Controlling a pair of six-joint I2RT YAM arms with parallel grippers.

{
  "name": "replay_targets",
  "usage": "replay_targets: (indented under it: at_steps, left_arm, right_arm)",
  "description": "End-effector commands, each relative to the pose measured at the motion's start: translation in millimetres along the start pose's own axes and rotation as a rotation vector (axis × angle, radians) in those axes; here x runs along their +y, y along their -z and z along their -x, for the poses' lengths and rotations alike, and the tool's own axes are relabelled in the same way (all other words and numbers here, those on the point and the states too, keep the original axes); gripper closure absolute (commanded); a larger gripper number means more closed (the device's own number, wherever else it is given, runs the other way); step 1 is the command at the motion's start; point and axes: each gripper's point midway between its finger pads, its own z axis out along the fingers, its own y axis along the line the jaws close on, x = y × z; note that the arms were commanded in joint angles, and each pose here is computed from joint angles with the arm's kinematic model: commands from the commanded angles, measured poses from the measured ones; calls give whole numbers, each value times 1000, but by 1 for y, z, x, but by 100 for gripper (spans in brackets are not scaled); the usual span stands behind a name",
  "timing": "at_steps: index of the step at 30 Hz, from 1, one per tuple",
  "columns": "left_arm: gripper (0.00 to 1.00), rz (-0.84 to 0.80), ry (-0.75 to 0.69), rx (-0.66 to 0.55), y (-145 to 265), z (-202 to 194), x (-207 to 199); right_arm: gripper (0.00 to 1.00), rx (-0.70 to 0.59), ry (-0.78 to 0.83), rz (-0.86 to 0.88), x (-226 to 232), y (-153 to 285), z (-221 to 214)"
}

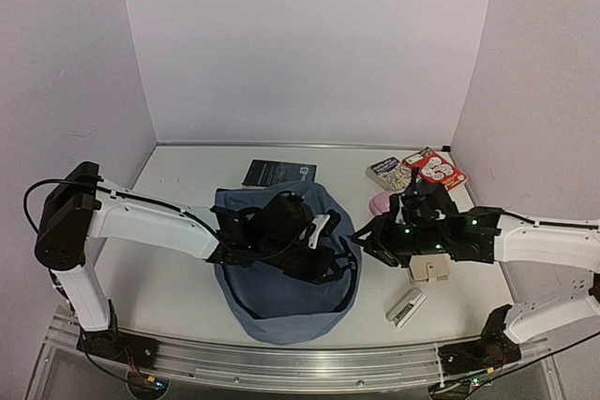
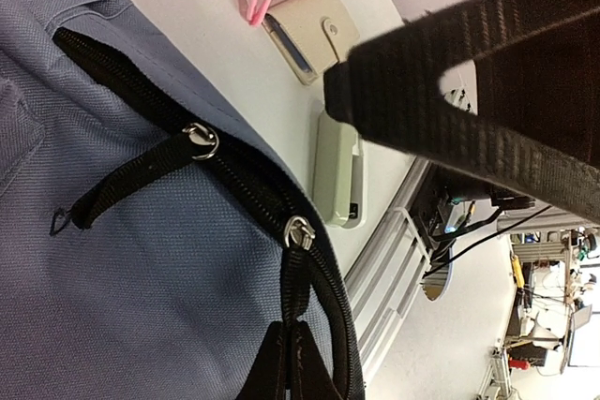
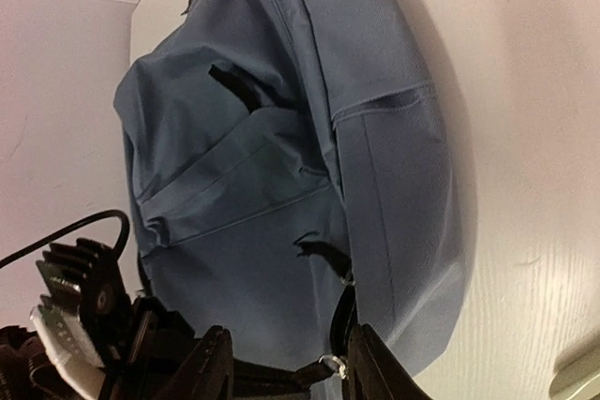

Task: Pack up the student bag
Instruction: Unzip the student bag at the center of the board.

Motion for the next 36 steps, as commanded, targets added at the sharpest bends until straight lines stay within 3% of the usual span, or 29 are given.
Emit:
replay_targets:
  at_steps: [1,11,24,36]
  left_arm:
    - [100,7,24,-26,14,6,-5]
    - [100,1,36,-3,8,4,-6]
    - [100,13,9,17,6,4,-6]
    - [100,-57,-61,108,15,-12,-19]
  right_arm:
    - [58,5,213,-142,-13,-15,5]
    - [61,103,328,-230,-29,-38,-7]
    - [100,132,331,-142,-12,-47,-13]
    - [100,-132,187,-212,-7,-45,42]
